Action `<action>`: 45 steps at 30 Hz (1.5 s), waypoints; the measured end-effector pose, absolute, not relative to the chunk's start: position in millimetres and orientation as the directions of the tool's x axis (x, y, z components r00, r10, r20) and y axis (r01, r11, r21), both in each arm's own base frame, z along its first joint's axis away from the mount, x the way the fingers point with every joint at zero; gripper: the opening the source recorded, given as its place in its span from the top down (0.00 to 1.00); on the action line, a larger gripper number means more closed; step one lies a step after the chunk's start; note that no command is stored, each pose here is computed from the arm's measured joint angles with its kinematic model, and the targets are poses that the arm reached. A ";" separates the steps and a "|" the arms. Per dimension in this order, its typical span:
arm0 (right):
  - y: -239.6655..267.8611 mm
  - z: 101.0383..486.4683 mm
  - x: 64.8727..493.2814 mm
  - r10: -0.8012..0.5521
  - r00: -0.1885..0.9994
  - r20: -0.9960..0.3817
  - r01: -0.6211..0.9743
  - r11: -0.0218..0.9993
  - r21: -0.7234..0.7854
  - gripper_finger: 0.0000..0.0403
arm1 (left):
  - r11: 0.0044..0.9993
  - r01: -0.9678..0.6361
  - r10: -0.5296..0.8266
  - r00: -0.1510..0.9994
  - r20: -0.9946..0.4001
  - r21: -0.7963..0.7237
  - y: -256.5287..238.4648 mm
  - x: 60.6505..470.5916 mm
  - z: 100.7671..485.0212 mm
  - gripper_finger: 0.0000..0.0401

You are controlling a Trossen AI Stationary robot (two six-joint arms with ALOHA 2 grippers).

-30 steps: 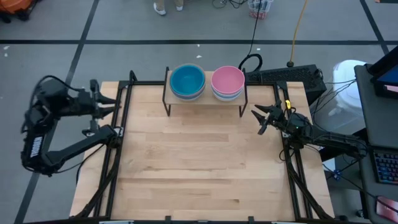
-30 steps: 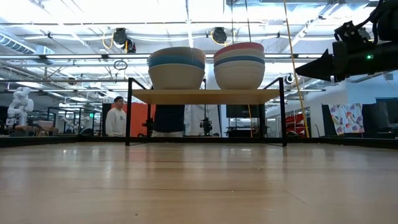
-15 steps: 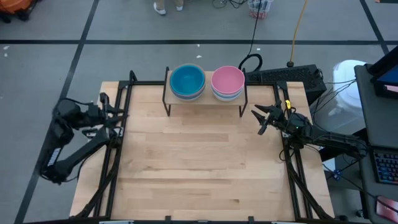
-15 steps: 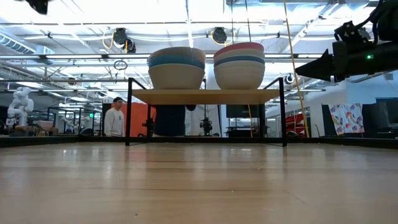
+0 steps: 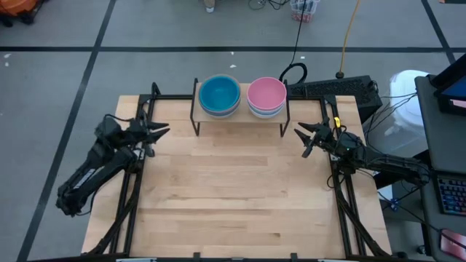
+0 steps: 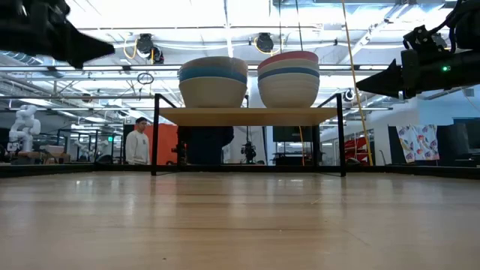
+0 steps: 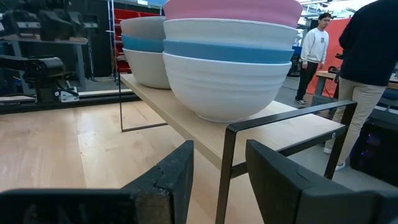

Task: Place and stack bowls onto a shelf
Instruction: Return to Home Position

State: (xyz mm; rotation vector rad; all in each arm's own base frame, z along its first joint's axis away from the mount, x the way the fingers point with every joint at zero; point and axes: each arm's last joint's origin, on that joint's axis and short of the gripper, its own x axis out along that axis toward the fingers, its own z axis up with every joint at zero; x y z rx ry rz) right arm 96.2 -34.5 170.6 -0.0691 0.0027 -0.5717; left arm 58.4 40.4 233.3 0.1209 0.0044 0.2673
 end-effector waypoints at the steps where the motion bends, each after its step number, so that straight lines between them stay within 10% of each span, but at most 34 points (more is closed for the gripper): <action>1: -34.4 170.6 96.2 -0.540 0.841 0.017 0.540 0.839 -0.066 0.65 | 0.956 -0.269 0.270 0.963 0.011 0.114 42.8 60.5 227.6 0.78; 45: -34.4 167.7 96.3 -0.538 0.843 -0.012 0.535 0.841 -0.076 0.65 | 0.955 -0.297 0.296 0.955 -0.009 -0.014 62.7 78.0 166.5 0.78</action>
